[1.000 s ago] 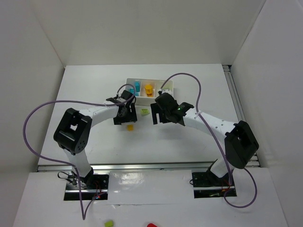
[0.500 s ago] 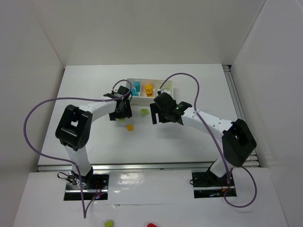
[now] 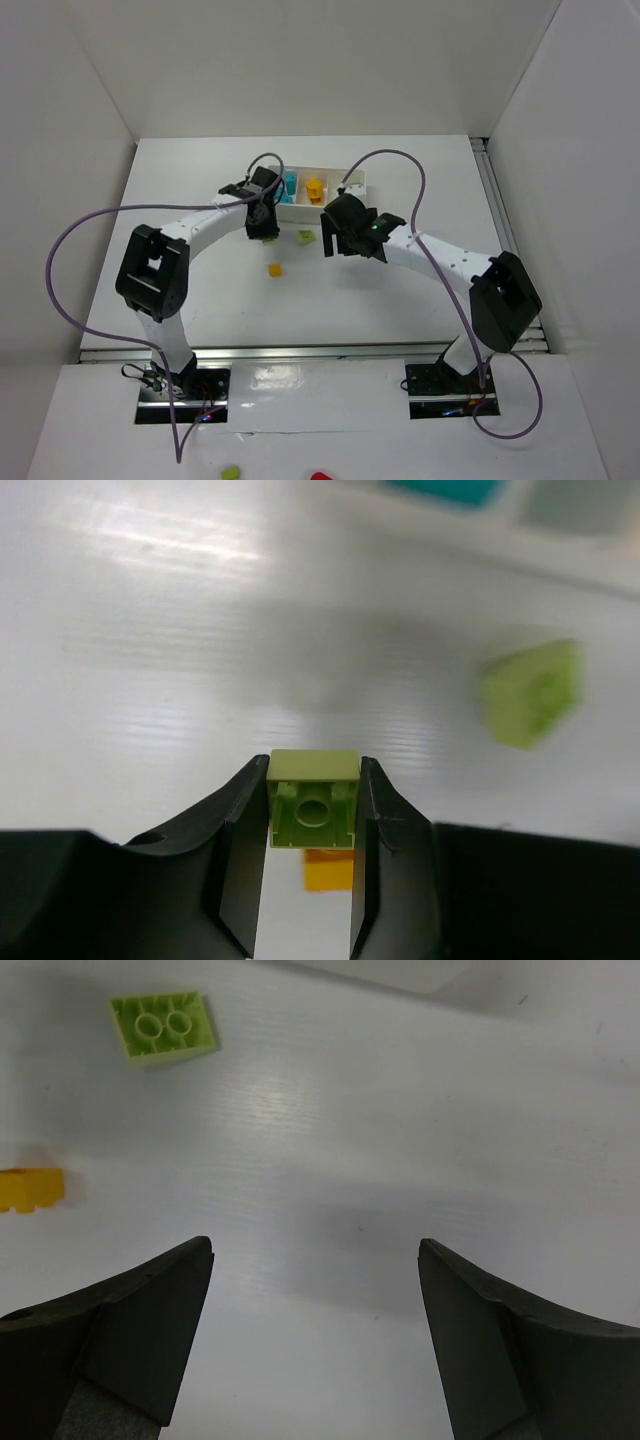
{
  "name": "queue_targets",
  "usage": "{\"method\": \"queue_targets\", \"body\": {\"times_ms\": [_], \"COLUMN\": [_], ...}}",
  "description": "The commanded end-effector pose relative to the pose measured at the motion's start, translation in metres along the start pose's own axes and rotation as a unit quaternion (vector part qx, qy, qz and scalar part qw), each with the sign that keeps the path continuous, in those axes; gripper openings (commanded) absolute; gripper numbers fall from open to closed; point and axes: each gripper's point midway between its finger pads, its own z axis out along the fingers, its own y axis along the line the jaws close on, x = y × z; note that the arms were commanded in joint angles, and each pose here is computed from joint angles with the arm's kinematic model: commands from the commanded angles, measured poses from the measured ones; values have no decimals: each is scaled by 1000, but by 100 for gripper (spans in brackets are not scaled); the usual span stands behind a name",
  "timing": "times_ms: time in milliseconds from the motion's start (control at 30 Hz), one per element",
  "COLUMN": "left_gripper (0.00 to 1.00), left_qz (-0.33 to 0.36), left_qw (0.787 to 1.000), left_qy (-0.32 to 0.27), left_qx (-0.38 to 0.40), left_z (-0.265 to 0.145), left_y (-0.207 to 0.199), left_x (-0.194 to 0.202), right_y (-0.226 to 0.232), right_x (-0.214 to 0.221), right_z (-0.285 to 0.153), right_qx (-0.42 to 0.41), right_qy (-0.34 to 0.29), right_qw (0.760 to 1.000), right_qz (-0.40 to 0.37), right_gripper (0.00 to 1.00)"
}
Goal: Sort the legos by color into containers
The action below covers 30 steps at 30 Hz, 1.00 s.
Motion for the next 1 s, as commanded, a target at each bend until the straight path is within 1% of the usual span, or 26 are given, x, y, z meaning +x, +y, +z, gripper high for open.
{"method": "queue_targets", "body": {"times_ms": [0, 33, 100, 133, 167, 200, 233, 267, 300, 333, 400, 433, 467, 500, 533, 567, 600, 633, 667, 700, 800, 833, 867, 933, 967], "left_gripper": [16, 16, 16, 16, 16, 16, 16, 16, 16, 16, 16, 17, 17, 17, 18, 21, 23, 32, 43, 63, 81, 98, 100, 100, 100], "left_qz": [23, 23, 43, 45, 50, 59, 63, 67, 79, 82, 89, 91, 93, 94, 97, 99, 98, 100, 100, 102, 105, 104, 105, 111, 114], "left_qw": [991, 991, 987, 984, 983, 980, 976, 974, 973, 970, 966, 962, 965, 963, 957, 958, 957, 956, 951, 950, 940, 938, 932, 932, 928], "left_qy": [-67, -64, -67, -81, -75, -75, -92, -92, -83, -100, -92, -109, -99, -98, -115, -104, -108, -105, -115, -108, -116, -122, -133, -133, -154], "left_qx": [112, 119, 138, 153, 158, 172, 187, 195, 199, 208, 223, 232, 226, 234, 249, 247, 249, 256, 270, 273, 304, 307, 319, 318, 319], "left_z": [-63, -59, -65, -74, -67, -69, -80, -82, -70, -78, -73, -78, -59, -56, -64, -46, -42, -39, -46, -36, -47, -53, -73, -86, -114], "left_y": [-60, -67, -86, -97, -107, -118, -129, -138, -149, -158, -174, -182, -187, -193, -203, -208, -213, -217, -225, -229, -238, -238, -237, -230, -222], "left_x": [-50, -55, -61, -76, -77, -79, -95, -97, -94, -109, -109, -122, -120, -122, -135, -131, -135, -136, -144, -141, -144, -145, -149, -146, -153], "right_y": [-20, -31, -49, -57, -69, -73, -79, -88, -94, -99, -113, -118, -121, -122, -127, -128, -129, -130, -132, -130, -123, -121, -116, -102, -91], "right_x": [-37, -39, -50, -48, -52, -57, -57, -55, -58, -58, -56, -60, -59, -61, -61, -62, -60, -58, -52, -52, -48, -46, -46, -51, -56], "right_z": [-25, -28, -38, -43, -47, -56, -60, -62, -73, -78, -91, -103, -107, -112, -119, -119, -119, -119, -116, -115, -109, -106, -105, -96, -97], "right_qx": [43, 60, 95, 111, 134, 139, 147, 157, 162, 166, 187, 182, 181, 176, 178, 181, 184, 186, 196, 193, 185, 180, 164, 128, 96], "right_qy": [-70, -74, -101, -102, -116, -131, -138, -143, -160, -169, -189, -209, -219, -225, -235, -237, -234, -232, -220, -213, -195, -192, -188, -193, -190], "right_qw": [995, 993, 986, 984, 978, 973, 969, 966, 959, 954, 940, 932, 928, 926, 922, 921, 921, 922, 926, 929, 933, 935, 941, 947, 956], "right_qz": [55, 67, 94, 99, 111, 131, 140, 148, 168, 185, 211, 232, 242, 247, 252, 252, 249, 247, 237, 234, 237, 238, 230, 220, 202], "right_gripper": [90, 90, 90, 90, 90, 90, 90, 91, 91, 91, 91, 91, 91, 91, 91, 91, 91, 91, 91, 91, 91, 91, 91, 91, 90]}}
